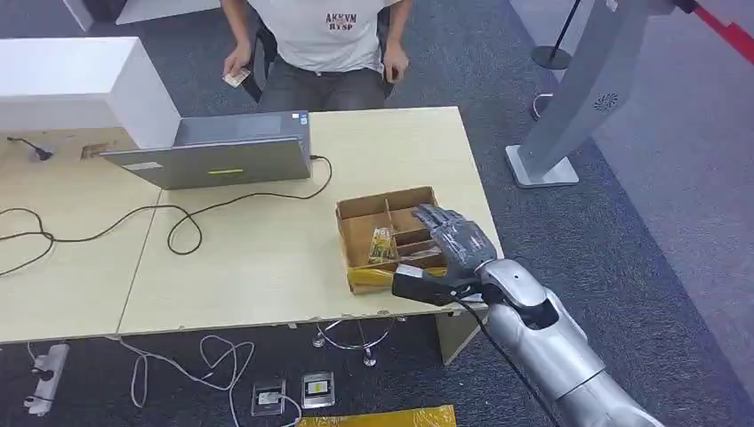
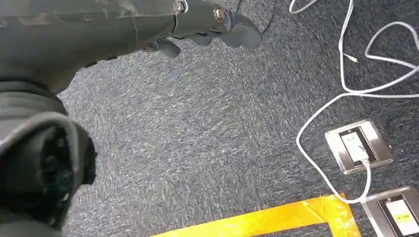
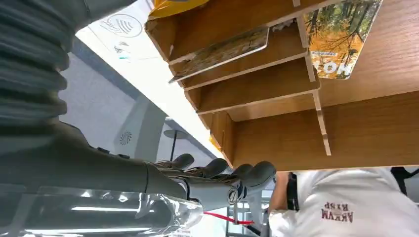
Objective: Pass the card to the sensor for recognition and then transmit it.
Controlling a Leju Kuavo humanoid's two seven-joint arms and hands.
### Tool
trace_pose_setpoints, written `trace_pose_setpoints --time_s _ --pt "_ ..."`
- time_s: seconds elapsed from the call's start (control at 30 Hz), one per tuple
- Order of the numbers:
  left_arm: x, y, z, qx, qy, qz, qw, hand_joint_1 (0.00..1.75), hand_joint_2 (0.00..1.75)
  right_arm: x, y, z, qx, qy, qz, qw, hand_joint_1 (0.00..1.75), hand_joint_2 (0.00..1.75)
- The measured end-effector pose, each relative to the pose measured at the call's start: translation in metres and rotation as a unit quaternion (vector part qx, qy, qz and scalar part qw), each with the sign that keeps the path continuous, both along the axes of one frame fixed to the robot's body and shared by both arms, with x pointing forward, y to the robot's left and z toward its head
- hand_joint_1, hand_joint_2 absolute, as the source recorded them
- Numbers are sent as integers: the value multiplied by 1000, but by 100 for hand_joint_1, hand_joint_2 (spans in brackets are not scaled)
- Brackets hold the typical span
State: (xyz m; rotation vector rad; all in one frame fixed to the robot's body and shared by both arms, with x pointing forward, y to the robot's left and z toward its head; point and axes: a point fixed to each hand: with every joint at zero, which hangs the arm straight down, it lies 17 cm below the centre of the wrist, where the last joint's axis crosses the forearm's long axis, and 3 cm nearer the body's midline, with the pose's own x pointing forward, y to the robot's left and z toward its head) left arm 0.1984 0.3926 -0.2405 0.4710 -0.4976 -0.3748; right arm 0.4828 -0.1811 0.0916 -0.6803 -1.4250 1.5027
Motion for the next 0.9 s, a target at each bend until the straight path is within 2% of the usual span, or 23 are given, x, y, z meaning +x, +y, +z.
trace_pose_setpoints --time_s 0.17,0.2,0.23,0.27,0.3,0.9 --pt "2 0 0 0 -1 -2 1000 0 0 2 0 -3 2 3 -3 1000 0 175" --pt "2 0 1 0 -1 -2 1000 0 0 2 0 -4 2 4 -4 1000 7 175" --pt "2 0 1 0 -1 -3 1000 0 0 2 -1 -5 3 5 -5 1000 70 175" --pt "2 0 1 0 -1 -3 1000 0 0 2 -2 -6 3 7 -7 1000 168 175" --pt "2 0 1 1 -1 -3 1000 0 0 2 -2 -7 3 9 -9 1000 175 175" --pt "2 -1 0 2 2 -12 1000 0 0 2 -10 -17 9 32 -29 999 175 175"
